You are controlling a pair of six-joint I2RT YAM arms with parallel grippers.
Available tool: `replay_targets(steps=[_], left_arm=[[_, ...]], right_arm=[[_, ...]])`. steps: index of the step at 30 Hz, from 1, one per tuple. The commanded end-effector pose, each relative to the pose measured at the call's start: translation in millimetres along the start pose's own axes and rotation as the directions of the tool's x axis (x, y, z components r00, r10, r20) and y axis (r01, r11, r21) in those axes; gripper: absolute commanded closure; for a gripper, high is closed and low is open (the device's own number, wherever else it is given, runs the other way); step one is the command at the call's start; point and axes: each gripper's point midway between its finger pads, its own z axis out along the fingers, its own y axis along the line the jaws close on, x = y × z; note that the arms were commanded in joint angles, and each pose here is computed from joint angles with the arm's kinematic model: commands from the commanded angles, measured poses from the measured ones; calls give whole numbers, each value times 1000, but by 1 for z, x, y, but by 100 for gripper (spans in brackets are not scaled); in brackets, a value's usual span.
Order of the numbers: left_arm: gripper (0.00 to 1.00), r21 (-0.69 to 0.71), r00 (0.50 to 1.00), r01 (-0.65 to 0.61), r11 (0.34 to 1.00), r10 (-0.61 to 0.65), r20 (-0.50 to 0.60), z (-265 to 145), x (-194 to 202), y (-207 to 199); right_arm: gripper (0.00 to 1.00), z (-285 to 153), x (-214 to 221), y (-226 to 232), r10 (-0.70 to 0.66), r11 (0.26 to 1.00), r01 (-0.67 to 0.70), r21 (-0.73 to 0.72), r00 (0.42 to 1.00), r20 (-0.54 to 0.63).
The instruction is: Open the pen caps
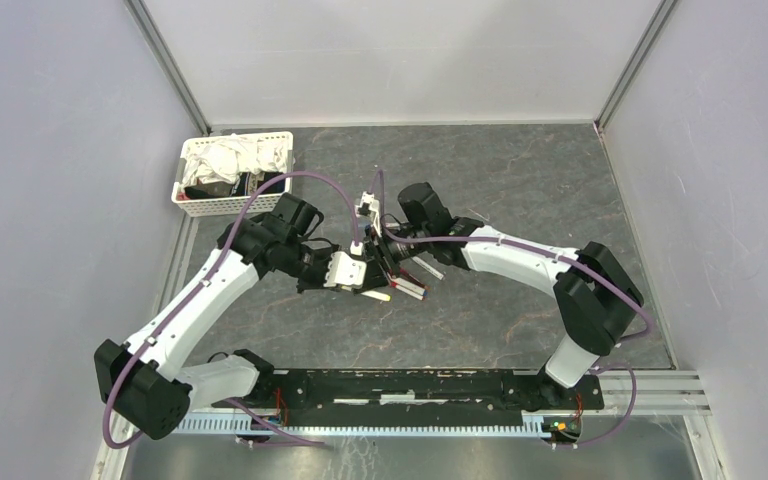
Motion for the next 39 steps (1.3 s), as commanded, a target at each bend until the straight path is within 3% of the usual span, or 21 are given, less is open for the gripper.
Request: replay_targets(steps=[1,11,13,16,17,25,31,34,37,39], left_arm=[[98,-33,999,-21,999,23,48,-7,-17,7],[98,-50,998,-18,999,21,59,-14,-26,15],[98,-39,998,-23,999,25,55,-14,-25,13],[98,-34,999,-33,999,34,20,-13,-17,12],[98,-37,999,-43,998,43,-1,-13,-13,13],[98,-101,968,-105,989,78,-238,-33,40,41],[98,-193,963,-35,981,-19,-270,-66,76,85],[98,-219,965,23,975,-79,-252,-63,89,88],[98,-246,969,67,967,-121,-214,-45,99,81],[98,-265,969,122,956,-173,-176,-30,105,76]], right_arm=[[55,5,-13,13,-28,997,32,-74,998,53],[55,11,5,7,-3,997,3,-79,1000,1],[68,10,5,7,-5,997,5,-73,1000,1],[97,5,4,5,-24,999,24,-46,1000,6],[100,1,4,4,-26,999,26,-35,1000,8],[100,-38,48,-21,31,993,-26,119,999,-40],[100,-61,72,-44,79,970,-59,234,994,-79],[100,-75,69,-55,82,952,-62,301,995,-55],[100,-106,57,-82,95,883,-102,458,995,39],[100,-141,53,-109,113,776,-170,608,985,131]])
